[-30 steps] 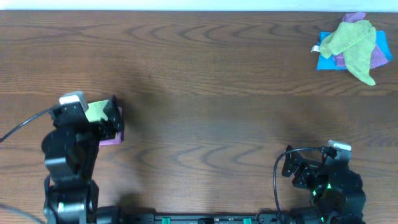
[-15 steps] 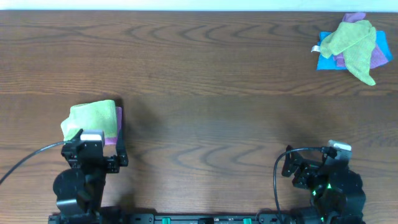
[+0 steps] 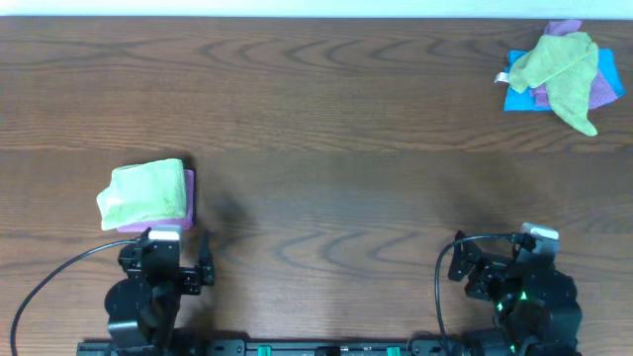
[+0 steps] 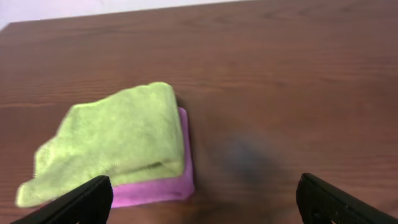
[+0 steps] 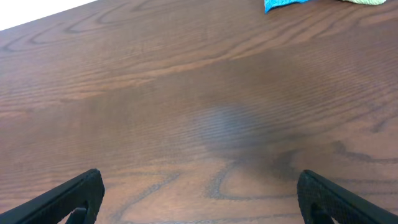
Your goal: Fold the cloth
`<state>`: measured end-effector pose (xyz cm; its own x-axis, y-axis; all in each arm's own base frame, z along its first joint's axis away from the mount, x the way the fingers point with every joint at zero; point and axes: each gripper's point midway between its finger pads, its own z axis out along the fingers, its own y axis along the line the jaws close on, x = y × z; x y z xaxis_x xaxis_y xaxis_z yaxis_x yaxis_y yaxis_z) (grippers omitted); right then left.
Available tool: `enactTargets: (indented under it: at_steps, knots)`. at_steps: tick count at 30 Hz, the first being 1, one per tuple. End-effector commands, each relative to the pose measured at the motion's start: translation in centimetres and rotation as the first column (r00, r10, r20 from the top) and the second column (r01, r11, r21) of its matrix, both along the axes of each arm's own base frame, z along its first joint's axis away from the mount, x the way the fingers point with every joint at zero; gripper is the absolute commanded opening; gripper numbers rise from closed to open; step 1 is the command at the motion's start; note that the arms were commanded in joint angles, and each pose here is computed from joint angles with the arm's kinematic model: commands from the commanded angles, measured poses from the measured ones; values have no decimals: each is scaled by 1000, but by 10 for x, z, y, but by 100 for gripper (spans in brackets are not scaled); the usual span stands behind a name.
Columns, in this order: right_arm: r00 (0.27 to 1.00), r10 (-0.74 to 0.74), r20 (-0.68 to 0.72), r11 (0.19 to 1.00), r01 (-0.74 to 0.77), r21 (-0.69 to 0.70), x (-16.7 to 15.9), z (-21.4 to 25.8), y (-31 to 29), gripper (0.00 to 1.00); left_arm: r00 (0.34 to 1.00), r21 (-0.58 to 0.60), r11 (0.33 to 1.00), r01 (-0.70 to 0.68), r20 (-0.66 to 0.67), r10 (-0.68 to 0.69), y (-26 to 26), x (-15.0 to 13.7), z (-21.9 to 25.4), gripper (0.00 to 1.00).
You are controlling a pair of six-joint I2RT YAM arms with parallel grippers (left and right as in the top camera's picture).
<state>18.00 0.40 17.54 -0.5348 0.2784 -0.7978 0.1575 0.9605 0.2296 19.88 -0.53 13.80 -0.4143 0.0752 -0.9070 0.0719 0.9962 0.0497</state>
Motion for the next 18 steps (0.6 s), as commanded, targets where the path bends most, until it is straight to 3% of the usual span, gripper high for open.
enactTargets:
  at_steps: [1, 7, 18]
  knots:
    - [1000, -23, -3, 1000, 23, 8, 0, -1, -3, 99, 999, -2, 1000, 26, -45, -26, -5, 0, -22, 95]
    - [1000, -23, -3, 1000, 23, 8, 0, -1, -3, 99, 993, -60, 998, 13, -119, -20, -9, -1, -54, 95]
    - [1000, -23, -3, 1000, 23, 8, 0, -1, -3, 99, 987, -45, 999, -13, -163, 6, -4, -7, -63, 95]
